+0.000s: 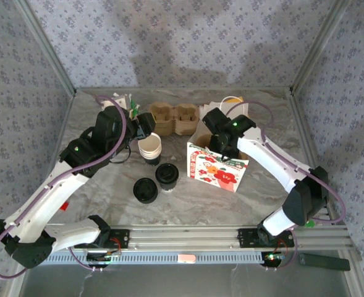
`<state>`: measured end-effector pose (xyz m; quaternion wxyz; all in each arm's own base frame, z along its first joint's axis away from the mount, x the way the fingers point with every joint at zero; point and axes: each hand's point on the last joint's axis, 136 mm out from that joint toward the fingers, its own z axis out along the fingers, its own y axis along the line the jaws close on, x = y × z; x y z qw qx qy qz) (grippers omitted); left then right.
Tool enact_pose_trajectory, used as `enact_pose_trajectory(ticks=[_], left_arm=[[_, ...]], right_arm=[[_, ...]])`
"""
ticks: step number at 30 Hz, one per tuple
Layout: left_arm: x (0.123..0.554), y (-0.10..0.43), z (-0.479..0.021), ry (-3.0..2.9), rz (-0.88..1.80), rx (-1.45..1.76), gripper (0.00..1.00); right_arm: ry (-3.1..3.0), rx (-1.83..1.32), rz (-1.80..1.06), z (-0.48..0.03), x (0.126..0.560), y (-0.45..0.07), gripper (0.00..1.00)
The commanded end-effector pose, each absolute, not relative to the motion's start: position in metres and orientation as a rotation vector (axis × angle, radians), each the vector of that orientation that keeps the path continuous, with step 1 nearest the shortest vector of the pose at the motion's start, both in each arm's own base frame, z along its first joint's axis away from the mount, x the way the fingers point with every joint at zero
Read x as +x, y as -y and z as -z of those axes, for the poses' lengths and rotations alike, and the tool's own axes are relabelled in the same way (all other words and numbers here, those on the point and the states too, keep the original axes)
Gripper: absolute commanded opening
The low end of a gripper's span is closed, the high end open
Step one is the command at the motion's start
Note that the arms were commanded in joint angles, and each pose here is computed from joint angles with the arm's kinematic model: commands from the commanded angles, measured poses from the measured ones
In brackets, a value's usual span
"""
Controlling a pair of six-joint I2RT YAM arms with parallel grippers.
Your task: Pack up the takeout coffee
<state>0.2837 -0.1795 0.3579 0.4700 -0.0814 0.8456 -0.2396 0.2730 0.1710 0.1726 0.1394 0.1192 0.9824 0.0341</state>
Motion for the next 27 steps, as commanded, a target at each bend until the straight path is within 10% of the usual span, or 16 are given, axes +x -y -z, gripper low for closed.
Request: enact_pose_trajectory(ticks=[1, 27], left_arm=[[0.282, 0.170, -0.362, -2.054, 0.570, -0.216, 0.68], [0.279, 0.164, -0.363, -2.071, 0.532, -0.212, 0.69]], right_arm=[[-2.872, 0.312, -0.081, -0.163, 0.273, -0.172, 0.39], [-2.982, 0.292, -0.009, -0.108, 0.278, -0.171, 0.41]])
